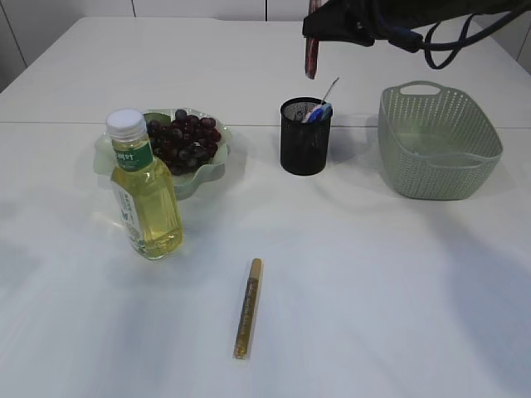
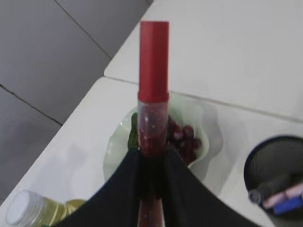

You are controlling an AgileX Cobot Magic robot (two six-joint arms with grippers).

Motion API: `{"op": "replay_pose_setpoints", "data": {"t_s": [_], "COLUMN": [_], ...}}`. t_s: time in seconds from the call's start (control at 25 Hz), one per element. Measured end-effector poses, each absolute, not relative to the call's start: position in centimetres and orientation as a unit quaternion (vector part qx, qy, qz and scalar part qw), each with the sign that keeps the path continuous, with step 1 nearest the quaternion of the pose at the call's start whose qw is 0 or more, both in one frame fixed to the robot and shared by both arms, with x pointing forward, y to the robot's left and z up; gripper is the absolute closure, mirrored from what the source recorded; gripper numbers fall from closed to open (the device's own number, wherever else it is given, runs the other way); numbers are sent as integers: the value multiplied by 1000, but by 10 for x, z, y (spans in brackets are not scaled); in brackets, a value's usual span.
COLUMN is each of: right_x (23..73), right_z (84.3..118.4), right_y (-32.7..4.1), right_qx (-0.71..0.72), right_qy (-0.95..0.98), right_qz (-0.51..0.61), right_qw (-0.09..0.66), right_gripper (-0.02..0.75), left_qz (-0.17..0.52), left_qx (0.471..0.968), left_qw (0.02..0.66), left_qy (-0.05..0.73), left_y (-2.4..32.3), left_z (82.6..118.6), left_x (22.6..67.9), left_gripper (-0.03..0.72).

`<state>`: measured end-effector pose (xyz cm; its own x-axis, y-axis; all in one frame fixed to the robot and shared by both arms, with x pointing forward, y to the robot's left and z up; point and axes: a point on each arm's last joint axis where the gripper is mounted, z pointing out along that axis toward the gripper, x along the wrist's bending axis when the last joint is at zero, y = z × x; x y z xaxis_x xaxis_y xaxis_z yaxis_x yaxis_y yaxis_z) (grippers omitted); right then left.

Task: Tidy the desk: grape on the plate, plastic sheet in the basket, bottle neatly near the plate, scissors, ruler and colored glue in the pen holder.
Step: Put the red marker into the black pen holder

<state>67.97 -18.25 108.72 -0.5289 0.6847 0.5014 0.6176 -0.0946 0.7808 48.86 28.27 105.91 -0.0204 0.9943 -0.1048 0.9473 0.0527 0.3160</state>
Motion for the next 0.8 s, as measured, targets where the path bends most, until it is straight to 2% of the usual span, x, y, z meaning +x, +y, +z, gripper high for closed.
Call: {"op": "replay_pose_setpoints", "data": {"t_s": [0.32, 0.6, 0.8], "right_x": [710, 731, 744], "right_z": [1067, 1030, 1014], "right_y": [-182, -184, -182], "right_qx": [395, 341, 306], "right_qy": [649, 688, 707], "right_qz": [634, 597, 581], "right_qw": [145, 232, 264], "right_gripper": [619, 619, 619], "left_qz": [79, 81, 81], "left_qx": [684, 685, 685], "left_qw": [149, 147, 147], "left_qy": [710, 709, 709], "left_y": [283, 283, 283], "left_z": [1059, 1059, 1059], "left_x": [489, 489, 489], "left_gripper": [273, 273, 273]}}
